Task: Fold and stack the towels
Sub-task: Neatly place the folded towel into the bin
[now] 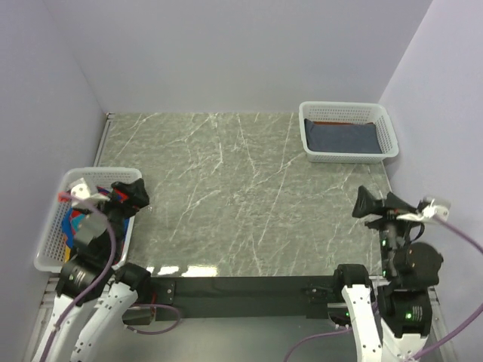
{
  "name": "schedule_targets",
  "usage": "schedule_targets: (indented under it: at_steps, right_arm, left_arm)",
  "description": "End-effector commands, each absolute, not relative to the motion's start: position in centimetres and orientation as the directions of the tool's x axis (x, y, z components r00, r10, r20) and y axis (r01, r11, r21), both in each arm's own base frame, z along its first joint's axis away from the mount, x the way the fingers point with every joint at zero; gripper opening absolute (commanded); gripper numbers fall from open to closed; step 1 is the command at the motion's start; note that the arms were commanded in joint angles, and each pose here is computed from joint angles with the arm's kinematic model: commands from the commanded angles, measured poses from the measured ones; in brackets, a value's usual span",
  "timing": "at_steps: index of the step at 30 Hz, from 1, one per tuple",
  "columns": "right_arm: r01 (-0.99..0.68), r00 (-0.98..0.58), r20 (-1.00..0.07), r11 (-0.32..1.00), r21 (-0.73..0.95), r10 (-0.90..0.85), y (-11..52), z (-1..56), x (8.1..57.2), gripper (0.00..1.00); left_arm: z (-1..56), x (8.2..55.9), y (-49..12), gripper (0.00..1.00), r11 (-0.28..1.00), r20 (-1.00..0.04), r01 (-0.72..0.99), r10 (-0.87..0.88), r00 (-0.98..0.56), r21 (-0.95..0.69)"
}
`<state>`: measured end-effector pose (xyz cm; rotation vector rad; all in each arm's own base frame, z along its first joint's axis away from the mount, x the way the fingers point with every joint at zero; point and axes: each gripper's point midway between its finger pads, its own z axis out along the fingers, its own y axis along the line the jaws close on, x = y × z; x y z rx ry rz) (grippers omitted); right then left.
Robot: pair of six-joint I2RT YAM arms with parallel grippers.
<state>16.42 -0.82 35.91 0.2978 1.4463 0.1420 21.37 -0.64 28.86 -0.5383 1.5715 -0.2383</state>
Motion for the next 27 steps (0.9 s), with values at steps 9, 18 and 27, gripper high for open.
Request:
schedule_targets:
  at_steps: [9,18,27]
  right_arm:
    - [0.029,0.147,-0.962,0.971,0.237,0.23,-0.2,31.0,16.2,0.84]
    - [0.004,0.196,-0.951,0.97,0.243,0.238,0.0,30.7,15.9,0.85]
    - [-0.012,0.191,-0.953,0.971,0.238,0.236,0.3,30.7,16.0,0.85]
  left_arm:
    - [29.0,18.4,0.9,1.0,0.81,-0.825,-0.161,-0.552,0.118,-0.565]
    - [30.5,17.7,1.0,0.99,0.808,-0.803,-0.08,-0.559,0.206,-0.584]
    - [30.4,17.6,1.3,0.99,0.811,-0.806,-0.09,-0.551,0.215,-0.579]
